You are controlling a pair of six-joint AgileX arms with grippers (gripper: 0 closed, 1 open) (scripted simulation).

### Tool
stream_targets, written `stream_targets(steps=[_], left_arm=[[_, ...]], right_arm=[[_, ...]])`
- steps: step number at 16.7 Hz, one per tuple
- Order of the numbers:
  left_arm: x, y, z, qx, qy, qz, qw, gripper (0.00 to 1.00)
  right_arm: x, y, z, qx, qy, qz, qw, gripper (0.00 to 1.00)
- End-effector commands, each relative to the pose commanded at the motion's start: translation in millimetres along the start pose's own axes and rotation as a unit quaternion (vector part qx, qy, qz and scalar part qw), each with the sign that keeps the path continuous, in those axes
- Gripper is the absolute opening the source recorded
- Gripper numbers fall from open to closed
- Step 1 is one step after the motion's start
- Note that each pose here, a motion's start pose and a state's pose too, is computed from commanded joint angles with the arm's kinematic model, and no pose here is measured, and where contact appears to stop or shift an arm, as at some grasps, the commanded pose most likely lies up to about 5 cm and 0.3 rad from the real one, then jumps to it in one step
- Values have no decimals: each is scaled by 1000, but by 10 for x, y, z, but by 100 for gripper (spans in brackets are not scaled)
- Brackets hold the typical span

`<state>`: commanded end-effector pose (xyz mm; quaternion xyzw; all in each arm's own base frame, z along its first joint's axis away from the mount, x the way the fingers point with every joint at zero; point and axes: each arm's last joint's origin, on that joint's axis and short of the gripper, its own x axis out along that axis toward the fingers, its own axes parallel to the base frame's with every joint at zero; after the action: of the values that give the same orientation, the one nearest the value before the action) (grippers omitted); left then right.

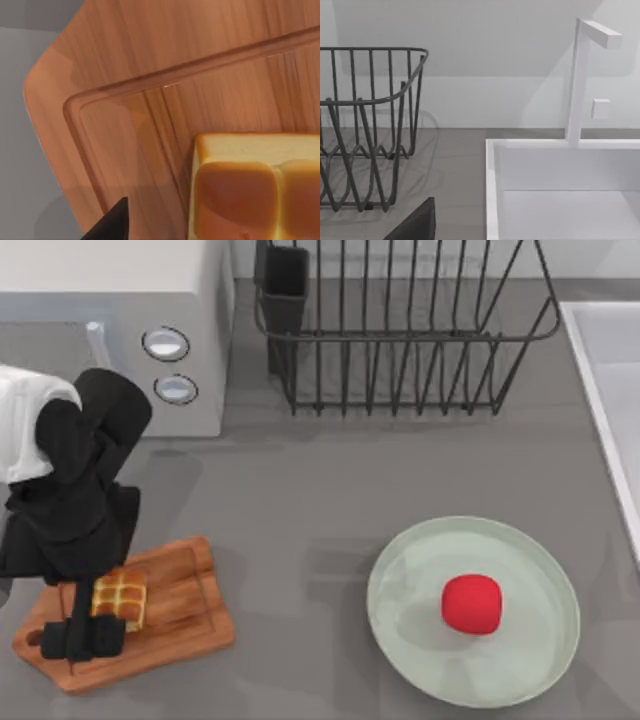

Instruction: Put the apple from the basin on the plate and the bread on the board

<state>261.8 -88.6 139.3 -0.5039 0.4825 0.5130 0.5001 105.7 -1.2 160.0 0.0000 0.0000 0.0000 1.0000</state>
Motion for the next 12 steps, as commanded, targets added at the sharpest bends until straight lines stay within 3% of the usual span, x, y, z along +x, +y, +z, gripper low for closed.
stream_targets(steps=[7,12], left_arm=[[-14,0,6,3,2,-4,1000,100],[-143,146,150,63,22,-66,996,100]], right_arm=[[0,0,0,0,0,0,1000,100],[0,0,0,0,0,0,1000,100]])
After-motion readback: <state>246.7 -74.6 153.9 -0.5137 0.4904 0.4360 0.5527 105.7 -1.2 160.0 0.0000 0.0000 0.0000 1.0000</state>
